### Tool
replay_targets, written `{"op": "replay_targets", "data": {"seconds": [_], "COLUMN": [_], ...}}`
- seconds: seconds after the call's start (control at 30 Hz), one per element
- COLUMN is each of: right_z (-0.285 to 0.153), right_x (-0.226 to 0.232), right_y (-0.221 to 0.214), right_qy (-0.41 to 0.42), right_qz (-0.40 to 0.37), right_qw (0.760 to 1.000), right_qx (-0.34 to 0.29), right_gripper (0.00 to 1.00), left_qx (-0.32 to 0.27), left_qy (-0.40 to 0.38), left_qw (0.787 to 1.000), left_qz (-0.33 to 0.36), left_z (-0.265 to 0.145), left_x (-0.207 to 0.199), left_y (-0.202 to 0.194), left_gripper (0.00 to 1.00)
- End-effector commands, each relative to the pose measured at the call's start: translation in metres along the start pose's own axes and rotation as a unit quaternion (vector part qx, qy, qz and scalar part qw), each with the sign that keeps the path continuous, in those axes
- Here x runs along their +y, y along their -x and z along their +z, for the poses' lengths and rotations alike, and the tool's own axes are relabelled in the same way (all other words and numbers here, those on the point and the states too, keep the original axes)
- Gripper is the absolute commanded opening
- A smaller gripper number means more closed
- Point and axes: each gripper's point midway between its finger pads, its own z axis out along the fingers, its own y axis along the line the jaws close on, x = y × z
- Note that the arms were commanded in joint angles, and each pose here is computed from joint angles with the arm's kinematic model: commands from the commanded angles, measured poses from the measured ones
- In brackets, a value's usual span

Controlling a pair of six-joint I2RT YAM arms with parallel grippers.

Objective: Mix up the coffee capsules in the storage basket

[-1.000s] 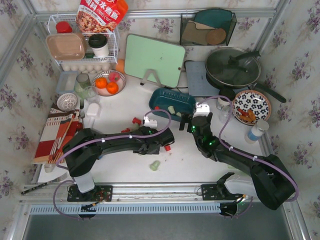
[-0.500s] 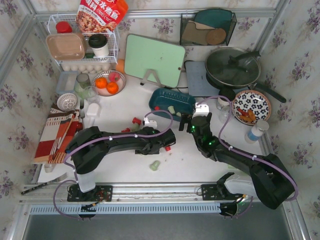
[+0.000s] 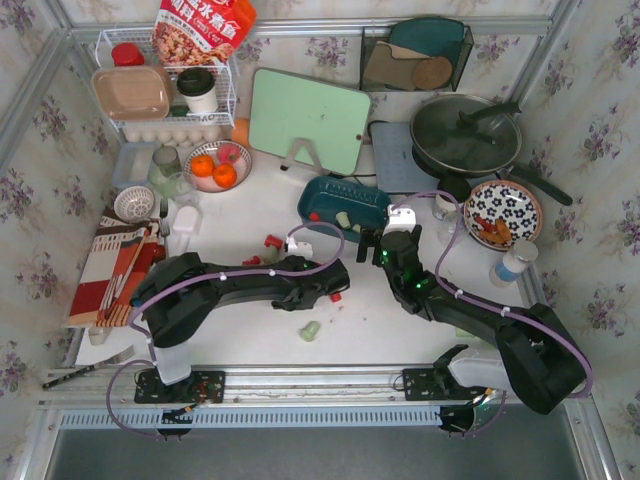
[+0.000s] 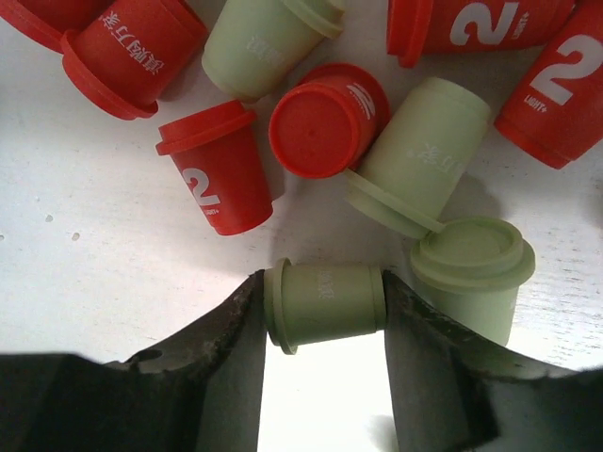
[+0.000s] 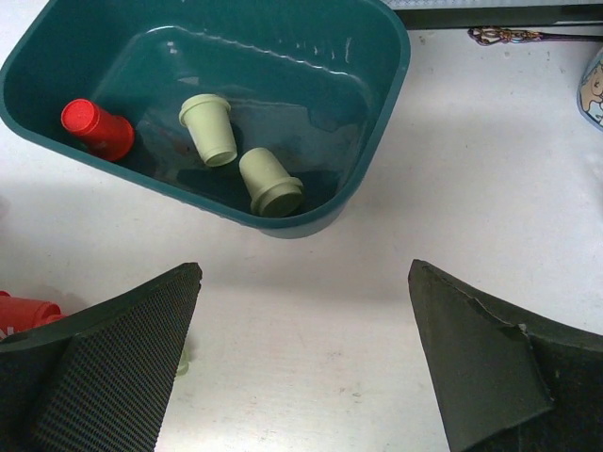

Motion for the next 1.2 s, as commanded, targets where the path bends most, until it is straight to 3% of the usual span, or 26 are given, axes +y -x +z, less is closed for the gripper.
{"op": "replay_targets", "data": {"seconds": [0.0,0.3,0.63,0.87,1.17], "right_z": [0.002,0.002,0.002,0.0,0.001], "right_x": [0.003,0.002,-0.005,-0.015,-0.016], "right_y": [0.005,0.004,0.006,0.01,0.013], "right_qy": [0.002,-0.001,-0.022,-0.046,-0.05], "right_qz": [0.007,0.006,0.009,0.012,0.013], "right_qw": [1.0,1.0,1.0,0.999,0.998], "right_qx": [-0.006,-0.003,-0.009,-0.022,-0.029], "right_gripper": [1.0,1.0,1.0,1.0,1.0], "left_qx": [-0.006,-0.043,-0.153,-0.167,-0.142], "left_qy": [-0.008,-0.053,-0.174,-0.259,-0.256], "left_qw": [1.0,0.998,0.972,0.951,0.956], "left_qz": [-0.002,-0.01,0.031,0.025,0.021], "left_z": [-0.002,-0.037,-0.085,-0.064,0.005], "left_x": [-0.001,-0.002,-0.028,-0.063,-0.088], "left_y": [0.003,0.033,0.144,0.219,0.27], "left_gripper": [0.43,0.38,0.38,0.4,0.51]}}
